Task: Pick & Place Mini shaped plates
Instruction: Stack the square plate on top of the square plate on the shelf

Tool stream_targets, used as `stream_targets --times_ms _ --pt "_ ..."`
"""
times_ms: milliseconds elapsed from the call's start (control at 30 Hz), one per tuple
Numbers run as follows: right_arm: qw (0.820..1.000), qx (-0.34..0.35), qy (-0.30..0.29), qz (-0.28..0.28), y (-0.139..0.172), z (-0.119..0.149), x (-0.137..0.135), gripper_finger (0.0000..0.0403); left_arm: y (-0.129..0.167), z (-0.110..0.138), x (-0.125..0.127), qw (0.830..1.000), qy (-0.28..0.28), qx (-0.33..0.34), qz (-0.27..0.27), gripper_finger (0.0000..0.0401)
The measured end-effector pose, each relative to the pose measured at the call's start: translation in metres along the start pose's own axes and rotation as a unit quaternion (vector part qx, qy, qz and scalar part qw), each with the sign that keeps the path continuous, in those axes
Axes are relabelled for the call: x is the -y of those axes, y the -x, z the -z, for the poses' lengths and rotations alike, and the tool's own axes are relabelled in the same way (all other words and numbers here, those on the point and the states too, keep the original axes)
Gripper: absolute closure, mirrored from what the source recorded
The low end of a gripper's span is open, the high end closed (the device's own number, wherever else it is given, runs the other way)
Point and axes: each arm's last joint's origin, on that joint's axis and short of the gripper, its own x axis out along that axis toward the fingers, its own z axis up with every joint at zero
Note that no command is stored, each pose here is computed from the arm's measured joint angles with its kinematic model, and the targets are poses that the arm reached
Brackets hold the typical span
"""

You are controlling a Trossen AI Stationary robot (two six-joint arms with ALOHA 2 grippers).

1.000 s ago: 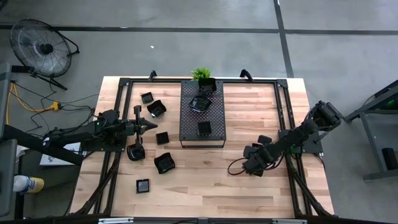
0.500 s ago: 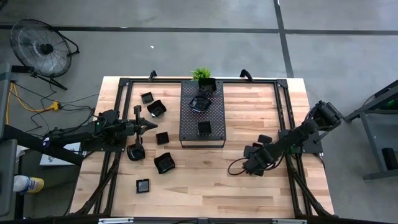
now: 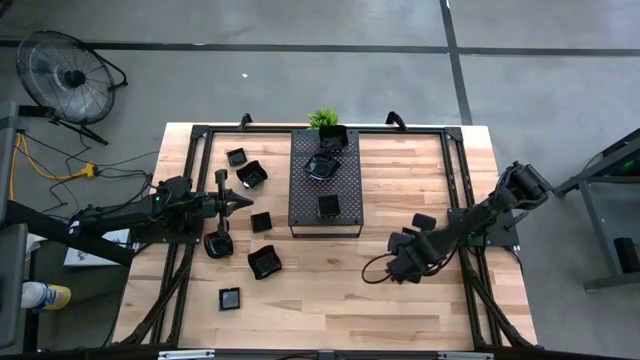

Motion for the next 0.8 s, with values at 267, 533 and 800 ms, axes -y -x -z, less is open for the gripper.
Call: stream_targets --times_ms 267,533,800 --pt "0.999 0.034 0.014 0.027 0.029 -0.01 0.004 0.0401 0.0 0.0 0.0 1.0 0.0 0.0 0.0 0.04" --pt "0.995 0.082 0.047 0.034 0.056 -0.025 0.008 0.0398 0.0 0.0 0.0 1.0 0.0 0.0 0.0 0.04" --pt "0.991 0.109 0.067 0.03 0.073 -0.047 0.021 0.0397 0.0 0.0 0.0 1.0 0.0 0.0 0.0 0.04"
